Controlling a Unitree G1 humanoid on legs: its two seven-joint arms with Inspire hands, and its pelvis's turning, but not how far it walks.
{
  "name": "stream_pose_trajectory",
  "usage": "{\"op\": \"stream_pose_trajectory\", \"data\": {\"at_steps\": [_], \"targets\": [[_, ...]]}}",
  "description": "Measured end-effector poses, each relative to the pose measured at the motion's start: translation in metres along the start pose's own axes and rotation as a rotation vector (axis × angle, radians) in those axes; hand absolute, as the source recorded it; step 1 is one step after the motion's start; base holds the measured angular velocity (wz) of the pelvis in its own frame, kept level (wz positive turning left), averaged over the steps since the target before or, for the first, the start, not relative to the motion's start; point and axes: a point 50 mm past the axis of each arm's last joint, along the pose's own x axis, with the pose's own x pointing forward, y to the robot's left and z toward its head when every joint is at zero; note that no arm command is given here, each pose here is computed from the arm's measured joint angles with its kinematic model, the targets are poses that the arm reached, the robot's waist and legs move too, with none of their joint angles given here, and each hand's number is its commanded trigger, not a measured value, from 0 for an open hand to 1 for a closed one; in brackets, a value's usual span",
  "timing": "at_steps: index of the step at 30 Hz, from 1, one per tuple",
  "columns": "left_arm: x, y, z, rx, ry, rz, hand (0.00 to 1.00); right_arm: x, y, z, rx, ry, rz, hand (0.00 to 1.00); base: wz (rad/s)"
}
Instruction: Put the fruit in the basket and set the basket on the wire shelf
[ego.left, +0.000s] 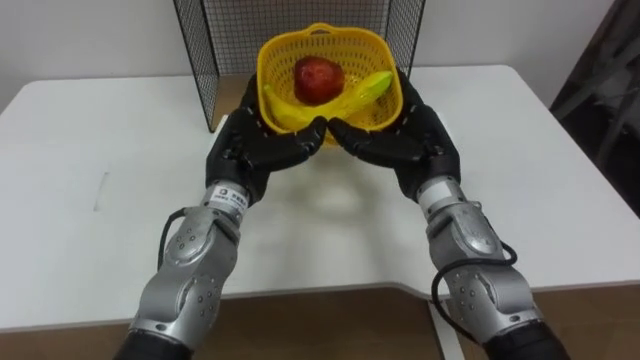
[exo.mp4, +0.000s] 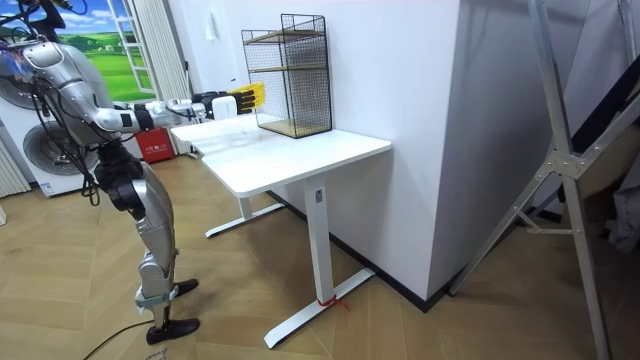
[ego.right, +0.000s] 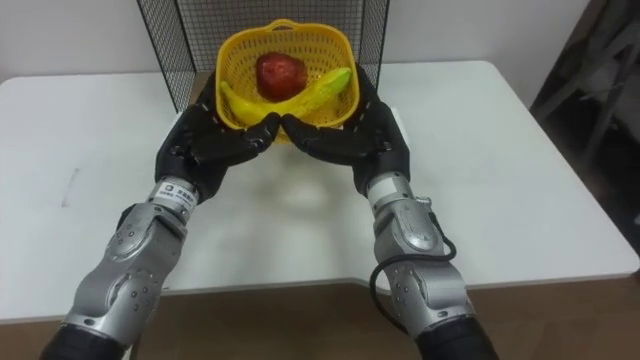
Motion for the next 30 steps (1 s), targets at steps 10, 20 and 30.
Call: {"op": "stream_pose_trajectory", "data": {"at_steps": [10,20,30], "targets": [[0.0,0.0,0.0,0.003,-0.001,-0.002,0.0,0.0,0.0,0.0,-0.009,-0.002,0.001,0.0,0.0],[-0.001,0.005,0.001,0.031,0.002,0.012,0.0,-0.001,-0.004,-0.005,-0.023,0.019,0.023,0.0,-0.07],[-0.001,0.007,0.002,0.044,-0.002,0.019,0.0,0.0,-0.004,-0.007,-0.021,0.029,0.023,0.0,-0.05]]}}
